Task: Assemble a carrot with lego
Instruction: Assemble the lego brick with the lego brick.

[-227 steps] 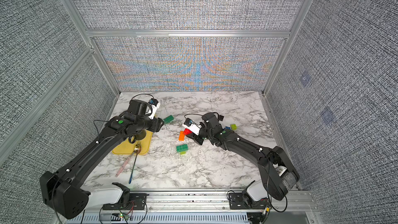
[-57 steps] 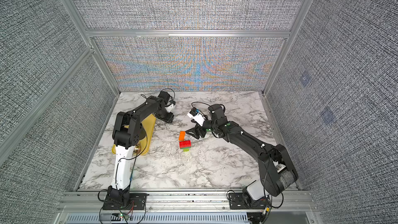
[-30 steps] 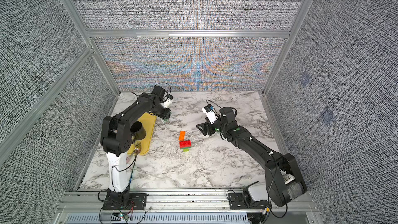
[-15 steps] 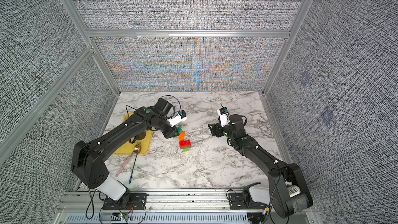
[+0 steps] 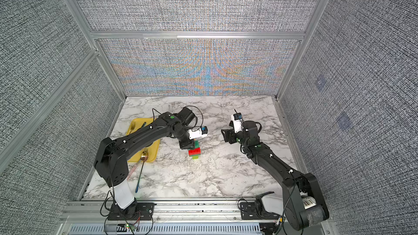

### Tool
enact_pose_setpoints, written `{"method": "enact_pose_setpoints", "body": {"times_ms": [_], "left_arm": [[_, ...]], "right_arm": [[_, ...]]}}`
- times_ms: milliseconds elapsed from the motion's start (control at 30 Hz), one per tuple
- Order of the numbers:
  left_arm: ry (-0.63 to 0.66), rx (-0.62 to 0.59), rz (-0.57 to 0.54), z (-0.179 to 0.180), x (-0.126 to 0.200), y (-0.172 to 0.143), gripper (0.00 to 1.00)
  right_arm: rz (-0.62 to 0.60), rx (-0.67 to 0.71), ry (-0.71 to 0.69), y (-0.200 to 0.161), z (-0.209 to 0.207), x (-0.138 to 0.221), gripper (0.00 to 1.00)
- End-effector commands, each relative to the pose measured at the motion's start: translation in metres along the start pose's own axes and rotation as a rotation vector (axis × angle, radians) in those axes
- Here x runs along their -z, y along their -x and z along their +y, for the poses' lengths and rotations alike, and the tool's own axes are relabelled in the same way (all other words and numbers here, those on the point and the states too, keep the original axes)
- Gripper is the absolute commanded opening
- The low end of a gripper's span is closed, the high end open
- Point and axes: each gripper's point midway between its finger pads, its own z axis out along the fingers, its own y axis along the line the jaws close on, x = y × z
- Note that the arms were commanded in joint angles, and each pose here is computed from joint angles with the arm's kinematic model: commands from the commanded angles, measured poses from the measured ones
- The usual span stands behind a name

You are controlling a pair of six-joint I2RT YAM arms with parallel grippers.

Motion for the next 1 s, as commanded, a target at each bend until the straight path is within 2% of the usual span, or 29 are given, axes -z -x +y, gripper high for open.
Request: {"method": "enact_pose_setpoints", "body": {"times_ms": [0,967], "left_arm": [[-0.018,0.001,0.03,-0.004,-0.001,-0.006,0.17],[-0.021,0.02,0.128,-0.004,-0.029,-0.011,0.2]], "right_arm": [[-0.011,0.0,-0.009,0.002,-0.001,0.0,0.8],[0.02,-0.005,0.018,-0.008,0.001,-0.007,0.8]]}}
